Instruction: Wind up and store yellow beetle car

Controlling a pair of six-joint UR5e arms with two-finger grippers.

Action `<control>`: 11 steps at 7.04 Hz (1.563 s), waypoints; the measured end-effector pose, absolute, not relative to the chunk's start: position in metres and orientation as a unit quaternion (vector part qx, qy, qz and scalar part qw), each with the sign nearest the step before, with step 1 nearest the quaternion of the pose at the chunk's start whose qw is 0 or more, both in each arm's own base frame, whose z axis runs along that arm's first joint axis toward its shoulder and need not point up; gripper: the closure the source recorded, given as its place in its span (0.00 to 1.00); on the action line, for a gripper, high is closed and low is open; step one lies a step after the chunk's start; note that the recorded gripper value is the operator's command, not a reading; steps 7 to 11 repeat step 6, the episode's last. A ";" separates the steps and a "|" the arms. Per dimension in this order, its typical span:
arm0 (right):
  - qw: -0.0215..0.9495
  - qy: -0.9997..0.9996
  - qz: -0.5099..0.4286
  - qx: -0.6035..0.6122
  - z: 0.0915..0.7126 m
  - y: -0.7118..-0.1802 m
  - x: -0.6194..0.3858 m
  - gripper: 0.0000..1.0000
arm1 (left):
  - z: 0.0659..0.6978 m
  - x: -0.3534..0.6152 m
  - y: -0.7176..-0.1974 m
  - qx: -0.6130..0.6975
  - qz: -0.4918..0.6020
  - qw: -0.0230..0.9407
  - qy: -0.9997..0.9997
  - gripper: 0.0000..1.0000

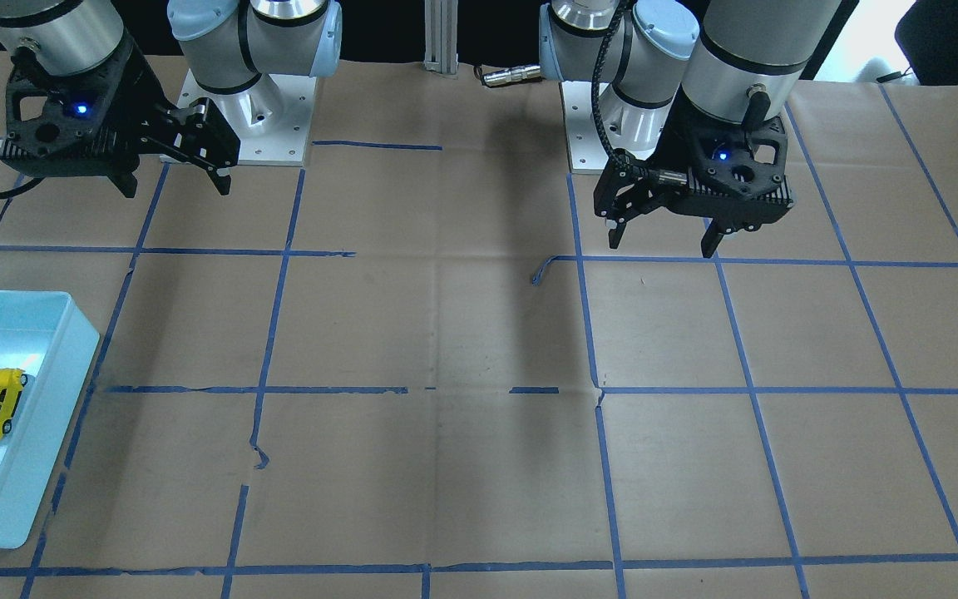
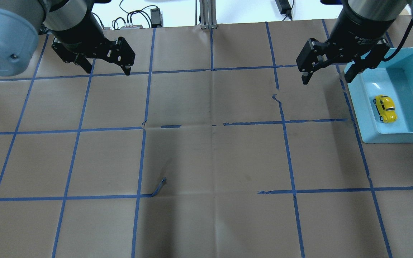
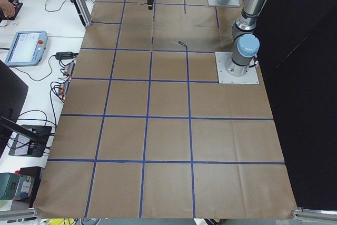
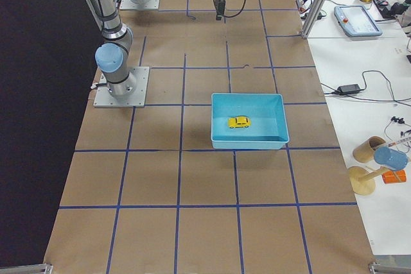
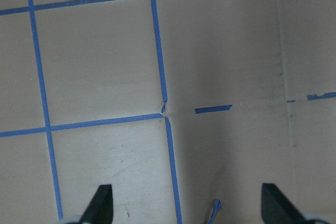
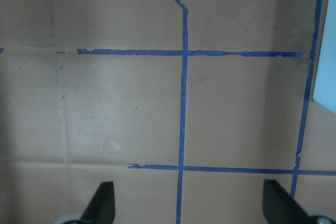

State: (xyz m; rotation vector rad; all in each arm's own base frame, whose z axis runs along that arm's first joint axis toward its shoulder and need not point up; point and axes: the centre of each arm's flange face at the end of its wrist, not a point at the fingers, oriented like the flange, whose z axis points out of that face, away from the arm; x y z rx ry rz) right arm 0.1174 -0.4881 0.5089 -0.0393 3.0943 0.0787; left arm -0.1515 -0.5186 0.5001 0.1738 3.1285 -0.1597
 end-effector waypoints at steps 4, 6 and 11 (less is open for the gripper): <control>0.008 1.000 0.024 -0.014 0.511 -0.486 0.115 0.00 | 0.500 -0.152 -0.519 0.056 -0.051 0.002 0.997 0.01; 0.005 1.000 0.023 -0.014 0.512 -0.486 0.115 0.00 | 0.499 -0.152 -0.519 0.055 -0.050 0.002 0.997 0.01; 0.005 1.000 0.023 -0.014 0.512 -0.486 0.115 0.00 | 0.499 -0.152 -0.519 0.055 -0.050 0.002 0.997 0.01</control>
